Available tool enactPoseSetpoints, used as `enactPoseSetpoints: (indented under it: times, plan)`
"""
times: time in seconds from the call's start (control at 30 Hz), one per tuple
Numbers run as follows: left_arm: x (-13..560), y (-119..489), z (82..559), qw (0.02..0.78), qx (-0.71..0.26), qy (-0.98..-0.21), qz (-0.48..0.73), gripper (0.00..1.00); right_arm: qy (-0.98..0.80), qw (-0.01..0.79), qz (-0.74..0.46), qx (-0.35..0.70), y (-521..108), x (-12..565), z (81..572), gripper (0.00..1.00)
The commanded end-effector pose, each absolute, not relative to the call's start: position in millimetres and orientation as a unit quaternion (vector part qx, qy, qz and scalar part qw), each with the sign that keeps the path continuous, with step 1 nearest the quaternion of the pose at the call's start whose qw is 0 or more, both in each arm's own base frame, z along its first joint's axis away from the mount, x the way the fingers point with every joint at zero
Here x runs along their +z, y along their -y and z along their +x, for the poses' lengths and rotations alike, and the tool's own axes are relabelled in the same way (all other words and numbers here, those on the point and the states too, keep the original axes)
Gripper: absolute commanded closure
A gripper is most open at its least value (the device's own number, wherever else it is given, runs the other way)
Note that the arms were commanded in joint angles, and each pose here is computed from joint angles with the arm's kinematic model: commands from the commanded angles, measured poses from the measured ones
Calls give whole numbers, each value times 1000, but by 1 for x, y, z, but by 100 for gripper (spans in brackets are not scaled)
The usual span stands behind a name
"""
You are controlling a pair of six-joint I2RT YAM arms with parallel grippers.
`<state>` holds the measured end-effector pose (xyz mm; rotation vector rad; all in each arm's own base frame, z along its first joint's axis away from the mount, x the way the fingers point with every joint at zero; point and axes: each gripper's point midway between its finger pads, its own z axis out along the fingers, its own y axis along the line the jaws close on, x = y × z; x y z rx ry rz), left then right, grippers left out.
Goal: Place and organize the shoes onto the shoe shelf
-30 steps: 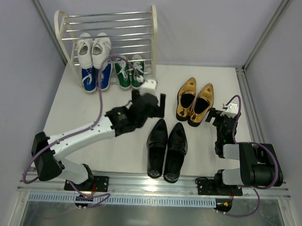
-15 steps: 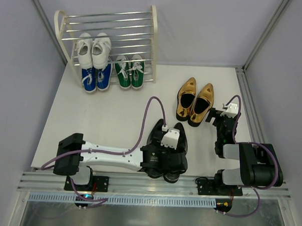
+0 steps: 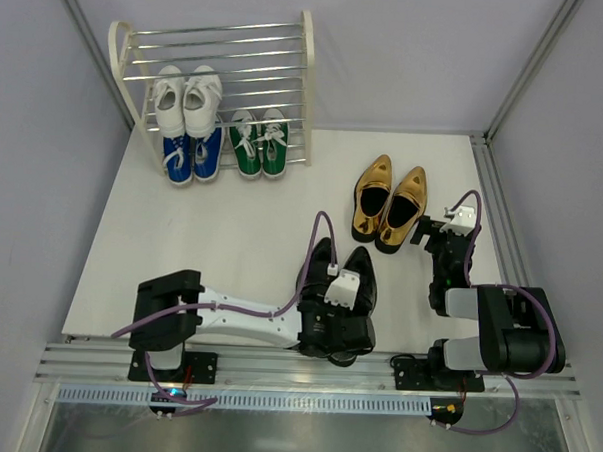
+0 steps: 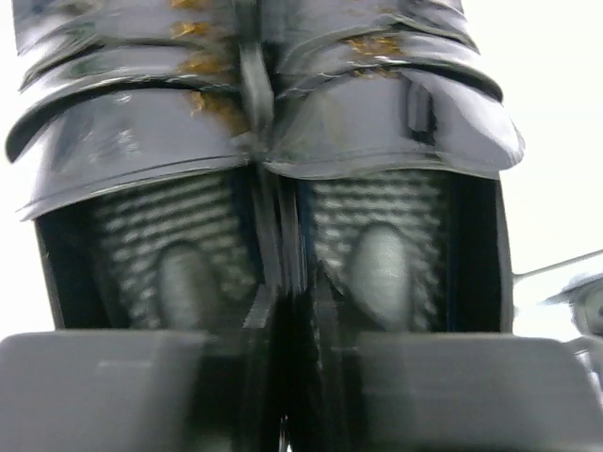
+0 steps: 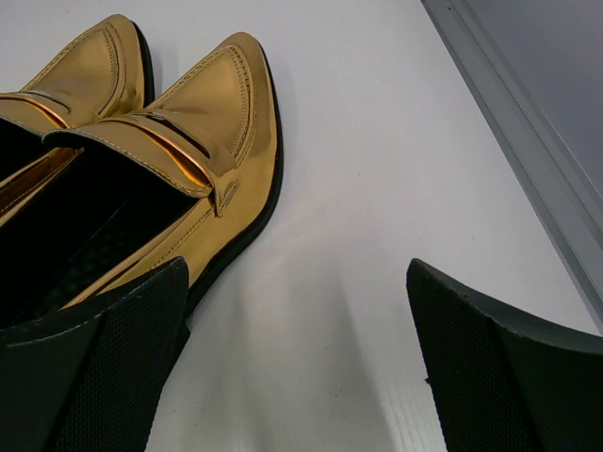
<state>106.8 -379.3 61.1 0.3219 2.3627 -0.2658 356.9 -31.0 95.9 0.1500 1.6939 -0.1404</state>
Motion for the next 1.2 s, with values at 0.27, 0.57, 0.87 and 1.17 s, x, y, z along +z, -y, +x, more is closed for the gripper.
enactPoseSetpoints:
  times: [0.27,0.57,0.87,1.17]
  plan:
    - [105,326,141,442,-10,-889,122,100,-718,690,66,-60,31,120,363,3]
    - [226,243,188,552,-2,-833,39,100,-719,689,66,-61,31,118,363,3]
    - [287,190,266,589,-19,-808,-13,100,-719,689,66,-61,31,119,363,3]
    - [338,196,354,603,-28,-797,3,100,-718,690,66,-61,31,119,363,3]
